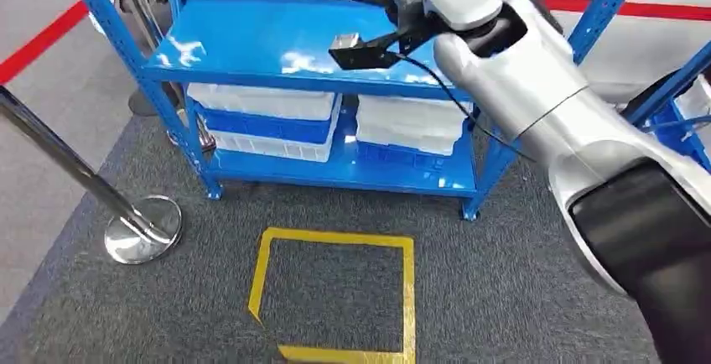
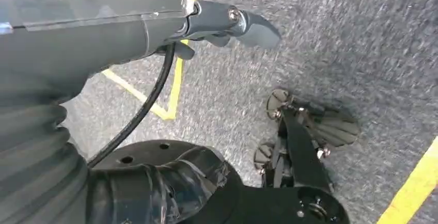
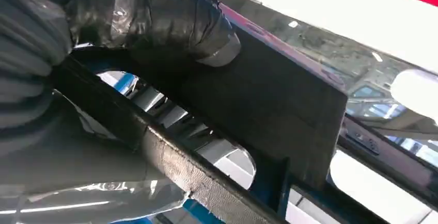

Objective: Take the parts from the cabinet and place them on the table.

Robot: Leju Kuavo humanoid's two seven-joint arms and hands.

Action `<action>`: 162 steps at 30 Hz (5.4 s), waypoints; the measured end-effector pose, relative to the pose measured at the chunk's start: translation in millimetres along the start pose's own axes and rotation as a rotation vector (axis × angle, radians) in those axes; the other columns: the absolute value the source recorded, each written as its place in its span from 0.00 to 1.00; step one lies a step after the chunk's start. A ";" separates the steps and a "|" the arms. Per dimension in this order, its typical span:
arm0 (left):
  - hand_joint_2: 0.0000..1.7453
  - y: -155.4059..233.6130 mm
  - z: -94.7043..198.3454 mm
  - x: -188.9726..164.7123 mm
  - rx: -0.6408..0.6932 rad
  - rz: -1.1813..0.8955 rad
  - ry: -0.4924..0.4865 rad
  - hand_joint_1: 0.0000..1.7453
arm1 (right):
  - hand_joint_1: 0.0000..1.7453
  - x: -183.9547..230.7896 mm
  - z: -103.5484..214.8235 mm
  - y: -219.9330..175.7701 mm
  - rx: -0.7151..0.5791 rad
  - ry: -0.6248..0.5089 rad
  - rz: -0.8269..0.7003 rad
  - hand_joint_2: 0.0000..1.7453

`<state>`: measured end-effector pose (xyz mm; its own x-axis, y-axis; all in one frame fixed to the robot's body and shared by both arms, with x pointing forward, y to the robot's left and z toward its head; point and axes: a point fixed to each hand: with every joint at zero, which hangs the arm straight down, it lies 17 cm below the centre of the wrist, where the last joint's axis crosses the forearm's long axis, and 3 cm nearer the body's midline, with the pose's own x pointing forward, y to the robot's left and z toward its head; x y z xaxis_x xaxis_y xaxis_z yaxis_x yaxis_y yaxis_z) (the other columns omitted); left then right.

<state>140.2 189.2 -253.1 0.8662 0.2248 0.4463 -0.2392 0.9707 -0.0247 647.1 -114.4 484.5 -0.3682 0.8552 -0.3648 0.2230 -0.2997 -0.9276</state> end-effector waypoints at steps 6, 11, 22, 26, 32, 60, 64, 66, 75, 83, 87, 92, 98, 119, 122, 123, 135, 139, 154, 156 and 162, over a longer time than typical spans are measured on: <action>1.00 0.5 -0.4 1.3 0.000 -0.005 -0.003 0.00 | 1.00 -3.2 0.7 6.9 0.013 0.003 -0.002 1.00; 1.00 -1.0 -0.1 1.6 -0.001 -0.005 -0.005 0.00 | 1.00 -3.4 0.7 5.9 0.010 0.003 -0.002 1.00; 1.00 1.0 -0.2 4.5 0.008 -0.003 -0.025 0.00 | 1.00 -7.4 3.3 11.9 0.013 0.009 -0.004 1.00; 1.00 1.4 -0.8 6.0 0.007 -0.001 -0.025 0.00 | 1.00 -5.6 3.3 12.0 0.012 0.006 -0.003 1.00; 1.00 0.1 -0.6 4.2 0.002 0.004 -0.015 0.00 | 1.00 -11.9 5.0 15.1 0.018 0.015 -0.001 1.00; 1.00 0.3 -1.6 5.6 0.003 0.001 -0.008 0.00 | 1.00 -3.1 2.7 8.7 0.011 0.000 0.007 1.00; 1.00 1.3 -1.6 4.2 0.006 0.000 -0.002 0.00 | 1.00 -2.6 2.5 11.0 0.015 -0.002 0.005 1.00; 1.00 0.3 -1.6 4.2 0.006 0.000 0.000 0.00 | 1.00 -6.0 2.9 14.3 0.022 0.005 0.004 1.00; 1.00 2.6 -2.2 3.1 0.015 -0.009 0.010 0.00 | 1.00 -3.4 2.0 16.3 0.023 0.004 0.005 1.00; 1.00 3.4 -2.0 1.5 0.018 -0.012 0.013 0.00 | 1.00 7.2 -1.1 9.3 0.014 -0.009 0.006 1.00; 1.00 4.3 -2.3 2.3 0.019 -0.015 0.011 0.00 | 1.00 9.4 -1.9 10.5 0.019 -0.011 0.005 1.00; 1.00 5.0 -3.2 5.4 0.020 -0.021 0.004 0.00 | 1.00 7.7 -2.1 8.6 0.017 -0.006 0.012 1.00; 1.00 4.9 -3.2 4.9 0.021 -0.021 0.006 0.00 | 1.00 3.6 -2.0 15.8 0.031 0.003 0.014 1.00; 1.00 4.7 -2.7 3.1 0.020 -0.024 0.010 0.00 | 1.00 15.9 -5.2 15.7 0.034 -0.012 0.010 1.00; 1.00 4.0 -3.3 6.0 0.019 -0.022 0.005 0.00 | 1.00 17.0 -5.8 12.4 0.029 -0.012 0.015 1.00; 1.00 4.7 -3.5 6.3 0.020 -0.022 0.003 0.00 | 1.00 16.7 -5.9 12.4 0.028 -0.009 0.017 1.00; 1.00 5.2 -3.2 4.3 0.021 -0.018 0.009 0.00 | 1.00 9.5 -5.3 23.0 0.050 0.005 0.022 1.00; 1.00 2.2 -2.6 6.8 0.011 -0.009 -0.006 0.00 | 1.00 14.8 -6.5 18.7 0.041 -0.003 0.023 1.00; 1.00 11.9 -3.5 3.6 0.036 0.001 0.004 0.00 | 1.00 22.6 -8.5 25.0 0.057 -0.002 0.033 1.00; 1.00 12.4 -3.5 3.3 0.037 0.003 0.004 0.00 | 1.00 29.2 -9.7 24.2 0.057 -0.009 0.031 1.00; 1.00 13.0 -3.9 4.5 0.040 0.008 0.004 0.00 | 1.00 31.3 -10.6 23.9 0.061 -0.007 0.041 1.00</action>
<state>142.7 203.2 -254.9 0.8659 0.2325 0.4430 -0.2631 0.9647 0.0081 650.6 -90.4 451.8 -0.3660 0.8387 -0.4033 0.1831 -0.3601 -0.9148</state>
